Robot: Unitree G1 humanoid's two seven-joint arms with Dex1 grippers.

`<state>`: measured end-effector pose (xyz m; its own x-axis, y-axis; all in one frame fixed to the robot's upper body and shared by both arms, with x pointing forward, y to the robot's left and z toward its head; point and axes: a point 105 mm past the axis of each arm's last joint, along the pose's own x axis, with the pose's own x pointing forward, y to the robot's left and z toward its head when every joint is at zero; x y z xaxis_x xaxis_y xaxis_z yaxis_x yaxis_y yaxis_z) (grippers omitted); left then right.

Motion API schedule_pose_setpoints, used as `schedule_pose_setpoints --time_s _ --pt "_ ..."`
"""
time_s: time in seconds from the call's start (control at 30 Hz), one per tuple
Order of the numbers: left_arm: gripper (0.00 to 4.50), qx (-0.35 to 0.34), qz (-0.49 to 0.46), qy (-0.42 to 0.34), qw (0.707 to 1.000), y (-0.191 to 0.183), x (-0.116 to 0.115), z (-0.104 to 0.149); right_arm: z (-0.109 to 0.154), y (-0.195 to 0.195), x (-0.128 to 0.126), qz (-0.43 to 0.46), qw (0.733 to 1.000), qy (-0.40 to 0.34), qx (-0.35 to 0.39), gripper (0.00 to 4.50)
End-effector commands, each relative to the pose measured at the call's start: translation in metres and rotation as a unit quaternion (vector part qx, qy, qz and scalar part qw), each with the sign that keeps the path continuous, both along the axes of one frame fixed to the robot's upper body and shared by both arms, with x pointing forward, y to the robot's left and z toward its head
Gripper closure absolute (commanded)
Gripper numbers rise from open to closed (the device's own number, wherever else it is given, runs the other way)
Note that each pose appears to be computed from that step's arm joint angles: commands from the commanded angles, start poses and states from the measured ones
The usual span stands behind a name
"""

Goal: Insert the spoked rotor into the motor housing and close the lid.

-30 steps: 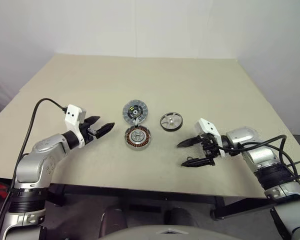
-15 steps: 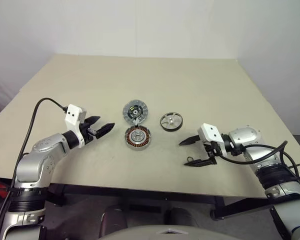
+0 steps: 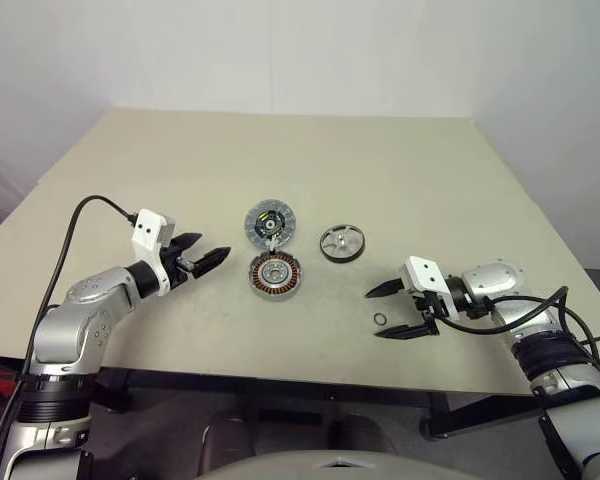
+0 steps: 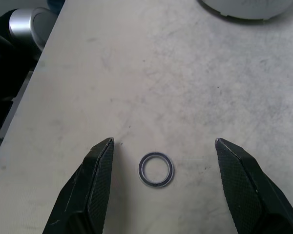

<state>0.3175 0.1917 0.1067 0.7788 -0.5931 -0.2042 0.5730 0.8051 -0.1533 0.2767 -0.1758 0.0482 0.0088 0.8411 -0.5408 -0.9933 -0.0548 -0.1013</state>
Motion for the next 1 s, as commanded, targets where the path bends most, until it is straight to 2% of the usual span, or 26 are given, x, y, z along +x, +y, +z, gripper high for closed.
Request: schedule_pose_setpoints --time_s 0.03,0.17,0.2,0.27,0.47,0.67,0.8,1.0 --pt "0.05 0.009 -0.002 -0.027 1.000 0.002 0.004 0.014 0.004 -0.002 0.002 -0.003 1.000 -0.016 0.014 0.79" --pt "0.05 0.010 -0.002 -0.028 1.000 0.002 0.004 0.014 0.000 -0.004 0.003 -0.009 1.000 -0.015 0.012 0.79" --pt "0.02 0.010 -0.002 -0.028 1.000 0.002 0.004 0.014 -0.001 -0.004 0.003 -0.011 1.000 -0.014 0.013 0.97" --pt "0.00 0.011 -0.002 -0.028 1.000 0.002 0.005 0.015 -0.002 -0.005 0.004 -0.014 1.000 -0.010 0.014 1.40" --pt "0.00 0.012 -0.001 -0.029 0.999 0.002 0.005 0.015 -0.003 -0.006 0.005 -0.015 1.000 -0.011 0.014 3.27" --pt "0.00 0.013 0.000 -0.031 0.999 0.003 0.005 0.016 -0.006 -0.006 0.008 -0.019 1.000 -0.017 0.014 3.27" --pt "0.00 0.014 0.001 -0.032 0.999 0.003 0.005 0.016 -0.013 -0.013 0.012 -0.047 0.999 0.014 0.005 3.91" --pt "0.00 0.015 0.002 -0.034 0.999 0.004 0.006 0.017 -0.012 -0.008 0.018 -0.059 0.998 0.014 0.018 3.91"
